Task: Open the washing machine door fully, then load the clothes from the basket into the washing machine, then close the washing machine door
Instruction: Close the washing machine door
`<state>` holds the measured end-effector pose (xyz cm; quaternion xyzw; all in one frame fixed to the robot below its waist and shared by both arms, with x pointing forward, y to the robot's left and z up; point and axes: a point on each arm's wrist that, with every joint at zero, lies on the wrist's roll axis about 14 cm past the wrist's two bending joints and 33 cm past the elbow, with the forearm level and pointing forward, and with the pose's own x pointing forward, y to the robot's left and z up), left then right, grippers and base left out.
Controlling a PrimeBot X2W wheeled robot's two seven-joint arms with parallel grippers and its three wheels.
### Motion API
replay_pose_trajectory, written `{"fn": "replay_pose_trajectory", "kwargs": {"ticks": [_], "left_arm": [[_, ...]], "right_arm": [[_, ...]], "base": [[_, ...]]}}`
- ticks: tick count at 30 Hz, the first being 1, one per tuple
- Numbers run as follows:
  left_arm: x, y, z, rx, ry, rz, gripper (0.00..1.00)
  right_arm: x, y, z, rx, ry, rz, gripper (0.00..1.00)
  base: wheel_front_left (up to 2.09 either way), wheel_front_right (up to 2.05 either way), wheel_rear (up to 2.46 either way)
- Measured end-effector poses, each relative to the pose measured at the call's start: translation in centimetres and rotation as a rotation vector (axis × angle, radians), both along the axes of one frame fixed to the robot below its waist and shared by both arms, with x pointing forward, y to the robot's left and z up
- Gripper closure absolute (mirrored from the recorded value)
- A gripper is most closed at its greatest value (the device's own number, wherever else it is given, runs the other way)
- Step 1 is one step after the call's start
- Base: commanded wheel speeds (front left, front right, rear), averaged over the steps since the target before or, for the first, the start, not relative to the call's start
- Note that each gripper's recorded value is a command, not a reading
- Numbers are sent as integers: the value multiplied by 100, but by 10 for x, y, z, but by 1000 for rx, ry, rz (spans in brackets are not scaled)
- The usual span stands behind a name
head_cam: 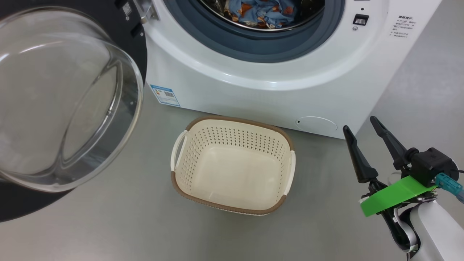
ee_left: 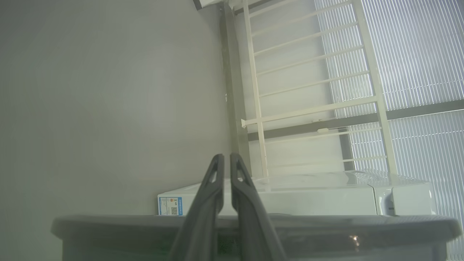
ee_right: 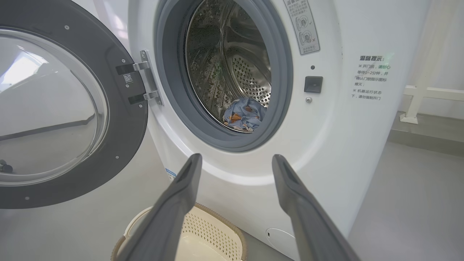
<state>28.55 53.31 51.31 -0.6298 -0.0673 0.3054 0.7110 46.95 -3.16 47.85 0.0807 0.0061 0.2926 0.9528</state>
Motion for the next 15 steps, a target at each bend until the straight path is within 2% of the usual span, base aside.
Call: {"fn": "replay_pose_trajectory", "kwargs": {"ticks": [15], "left_arm": [[-7,-62,-12,-24,42,-345,100]], "right_arm": [[-11,17,29,40,-46,26,0]], "base": [[0,0,0]]}}
